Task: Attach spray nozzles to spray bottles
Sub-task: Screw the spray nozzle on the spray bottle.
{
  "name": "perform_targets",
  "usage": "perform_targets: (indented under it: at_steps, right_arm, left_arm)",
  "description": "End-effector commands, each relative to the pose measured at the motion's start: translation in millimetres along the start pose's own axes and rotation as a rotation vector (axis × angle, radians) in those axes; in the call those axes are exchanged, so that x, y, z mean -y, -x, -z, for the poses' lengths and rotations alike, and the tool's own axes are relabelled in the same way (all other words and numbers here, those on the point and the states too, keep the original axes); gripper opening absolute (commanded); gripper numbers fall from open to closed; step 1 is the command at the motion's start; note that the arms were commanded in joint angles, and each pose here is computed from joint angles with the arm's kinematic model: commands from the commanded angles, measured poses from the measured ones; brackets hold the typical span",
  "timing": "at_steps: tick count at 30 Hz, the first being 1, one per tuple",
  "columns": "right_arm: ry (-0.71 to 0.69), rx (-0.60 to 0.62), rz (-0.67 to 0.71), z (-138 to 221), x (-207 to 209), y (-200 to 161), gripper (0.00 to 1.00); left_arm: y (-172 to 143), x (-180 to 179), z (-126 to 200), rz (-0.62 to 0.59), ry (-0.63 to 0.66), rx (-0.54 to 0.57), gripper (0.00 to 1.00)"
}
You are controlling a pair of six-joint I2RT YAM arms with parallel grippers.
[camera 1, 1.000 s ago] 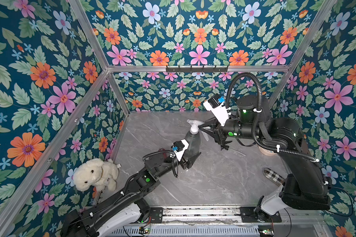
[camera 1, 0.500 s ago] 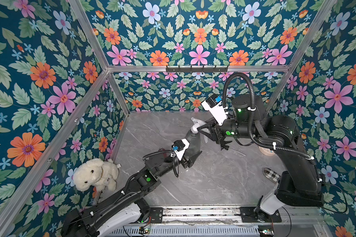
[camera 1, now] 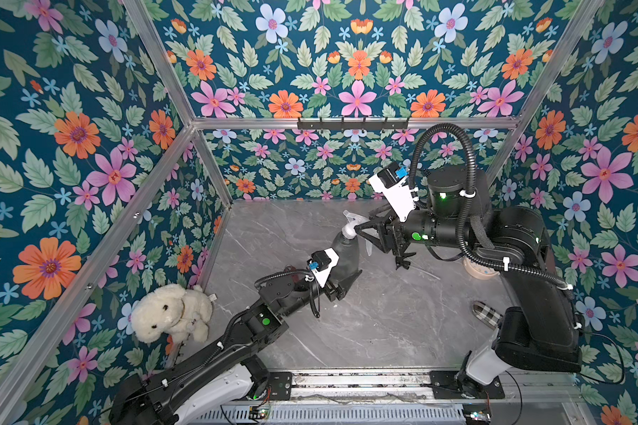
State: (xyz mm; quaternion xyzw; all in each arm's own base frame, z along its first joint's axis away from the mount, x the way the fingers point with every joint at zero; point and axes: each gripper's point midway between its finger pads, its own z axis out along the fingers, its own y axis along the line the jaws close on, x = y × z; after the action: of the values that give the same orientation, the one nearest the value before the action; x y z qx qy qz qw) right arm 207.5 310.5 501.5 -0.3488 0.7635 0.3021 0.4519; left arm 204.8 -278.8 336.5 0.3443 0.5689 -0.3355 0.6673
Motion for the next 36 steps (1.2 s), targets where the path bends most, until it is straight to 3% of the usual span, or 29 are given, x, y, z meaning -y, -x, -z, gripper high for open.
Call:
perform_targets:
  at_steps: [1, 6, 10, 15, 23, 31, 36]
  right_arm:
    - [0.015, -0.022, 0.006, 3.5, -3.0, -4.2, 0.46]
    - [0.01, -0.089, 0.013, -9.9, -1.4, -15.0, 0.13]
    - [0.006, -0.108, 0.015, -13.8, -0.1, -19.5, 0.02]
    - [0.003, -0.108, 0.021, -15.7, 0.6, -18.9, 0.03]
    - [-0.003, -0.077, 0.027, -12.3, 1.5, -11.4, 0.19]
    - [-0.004, -0.072, 0.029, -14.2, 1.7, -9.0, 0.27]
    - [-0.012, -0.066, 0.024, -13.4, 3.1, -8.5, 0.21]
  left_arm:
    - [14.0, 2.0, -0.4, -0.018, -0.014, 0.051, 0.0]
    - [7.8, 7.3, -3.2, -0.03, -0.047, 0.029, 0.0]
    - [5.0, 13.0, -3.6, -0.03, -0.079, 0.022, 0.0]
    - [1.5, 21.2, -3.2, -0.034, -0.126, 0.008, 0.0]
    - [-3.4, 26.4, -2.6, -0.03, -0.152, -0.002, 0.0]
    - [-2.2, 25.8, -1.9, -0.032, -0.148, 0.002, 0.0]
    - [-0.1, 23.2, -1.3, -0.029, -0.13, 0.012, 0.0]
